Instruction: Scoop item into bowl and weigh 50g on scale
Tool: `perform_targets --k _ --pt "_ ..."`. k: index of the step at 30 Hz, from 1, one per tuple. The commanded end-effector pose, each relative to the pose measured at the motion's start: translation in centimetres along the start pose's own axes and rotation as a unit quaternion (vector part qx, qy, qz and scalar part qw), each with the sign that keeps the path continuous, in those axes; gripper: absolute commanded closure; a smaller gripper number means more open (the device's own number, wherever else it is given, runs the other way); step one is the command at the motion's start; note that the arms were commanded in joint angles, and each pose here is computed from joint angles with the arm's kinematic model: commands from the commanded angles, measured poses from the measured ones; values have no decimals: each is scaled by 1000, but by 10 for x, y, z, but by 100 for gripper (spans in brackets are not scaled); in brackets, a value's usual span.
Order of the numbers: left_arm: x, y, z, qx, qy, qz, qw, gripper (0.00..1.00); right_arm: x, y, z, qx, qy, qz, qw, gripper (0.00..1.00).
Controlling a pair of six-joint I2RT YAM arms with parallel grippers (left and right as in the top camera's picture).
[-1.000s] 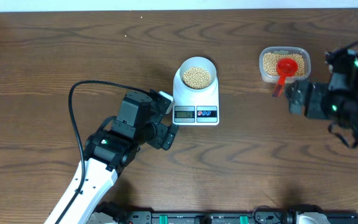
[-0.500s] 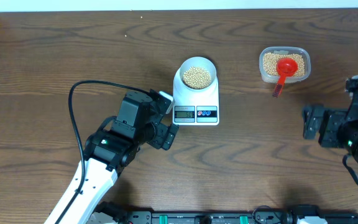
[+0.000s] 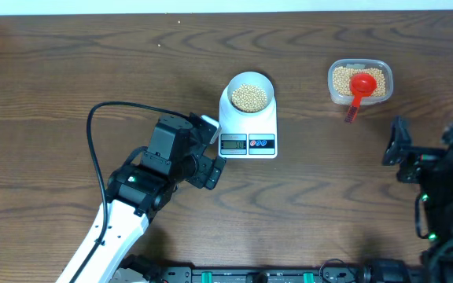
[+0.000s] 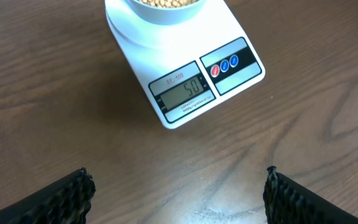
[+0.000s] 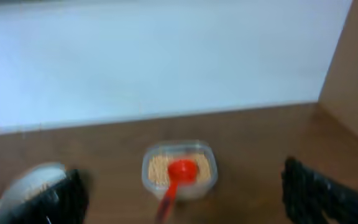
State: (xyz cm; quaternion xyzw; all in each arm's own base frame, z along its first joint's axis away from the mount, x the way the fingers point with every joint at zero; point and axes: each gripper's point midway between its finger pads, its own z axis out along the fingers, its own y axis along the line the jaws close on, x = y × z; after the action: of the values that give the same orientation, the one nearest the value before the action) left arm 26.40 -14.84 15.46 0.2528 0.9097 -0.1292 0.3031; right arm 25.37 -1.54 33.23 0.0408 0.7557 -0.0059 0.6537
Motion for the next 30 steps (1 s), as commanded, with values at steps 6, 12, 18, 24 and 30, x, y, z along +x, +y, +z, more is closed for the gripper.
perform_targets --k 6,12,18,24,30 --pt "-7 1 -4 1 -9 4 1000 11 64 -8 1 11 -90 -24 996 1" --pt "-7 1 -4 1 -9 4 1000 11 111 -10 5 11 -103 -24 994 1" --pt "-7 1 -4 1 -9 4 1000 11 146 -11 13 11 -86 -24 996 1" --pt "-7 1 -4 1 -9 4 1000 11 169 -13 17 12 -47 -25 999 1" --pt "-7 1 -4 1 -9 4 1000 11 174 -13 18 11 -36 -25 999 1"
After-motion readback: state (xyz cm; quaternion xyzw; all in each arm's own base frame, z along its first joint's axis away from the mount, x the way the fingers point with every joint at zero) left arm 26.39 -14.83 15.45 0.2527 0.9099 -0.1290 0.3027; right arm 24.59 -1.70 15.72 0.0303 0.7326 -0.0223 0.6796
